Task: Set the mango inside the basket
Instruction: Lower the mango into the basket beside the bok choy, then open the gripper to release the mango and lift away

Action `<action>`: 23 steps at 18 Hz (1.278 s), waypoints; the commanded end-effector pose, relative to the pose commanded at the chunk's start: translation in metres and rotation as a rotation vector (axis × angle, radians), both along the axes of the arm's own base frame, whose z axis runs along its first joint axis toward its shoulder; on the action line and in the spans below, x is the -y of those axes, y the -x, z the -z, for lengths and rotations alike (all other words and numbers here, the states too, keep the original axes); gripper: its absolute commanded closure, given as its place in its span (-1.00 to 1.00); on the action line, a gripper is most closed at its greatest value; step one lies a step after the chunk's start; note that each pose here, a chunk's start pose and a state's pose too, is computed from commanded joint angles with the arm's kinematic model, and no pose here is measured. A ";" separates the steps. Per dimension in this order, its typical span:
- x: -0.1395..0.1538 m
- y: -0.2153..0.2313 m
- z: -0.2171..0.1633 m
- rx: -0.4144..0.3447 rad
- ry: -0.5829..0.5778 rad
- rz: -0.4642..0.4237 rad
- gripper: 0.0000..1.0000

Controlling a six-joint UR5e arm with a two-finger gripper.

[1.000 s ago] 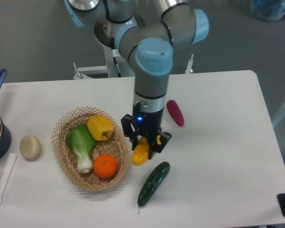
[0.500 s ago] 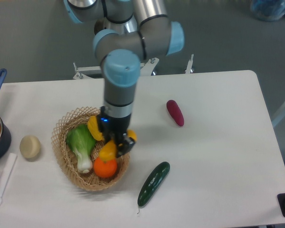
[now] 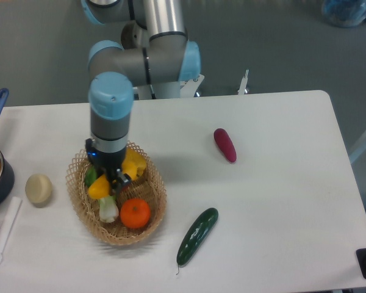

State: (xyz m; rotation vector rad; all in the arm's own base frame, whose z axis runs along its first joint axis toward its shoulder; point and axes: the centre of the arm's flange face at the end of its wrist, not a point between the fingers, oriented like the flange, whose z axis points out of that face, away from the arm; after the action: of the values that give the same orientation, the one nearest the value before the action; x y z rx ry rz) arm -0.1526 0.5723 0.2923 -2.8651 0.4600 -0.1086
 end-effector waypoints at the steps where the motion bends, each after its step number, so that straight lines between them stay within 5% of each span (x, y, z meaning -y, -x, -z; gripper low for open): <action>1: -0.004 -0.002 -0.001 0.000 -0.003 -0.004 0.17; 9: -0.022 -0.019 0.020 0.020 0.025 0.013 0.02; 15: -0.028 -0.020 0.022 0.019 0.025 0.022 -0.46; 17: -0.029 -0.019 0.021 0.014 0.020 0.030 -0.90; 23: -0.026 -0.018 -0.005 -0.006 -0.021 0.025 -1.00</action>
State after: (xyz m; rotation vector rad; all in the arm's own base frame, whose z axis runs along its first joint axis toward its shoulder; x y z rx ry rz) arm -0.1350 0.5984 0.2977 -2.8404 0.4959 -0.0993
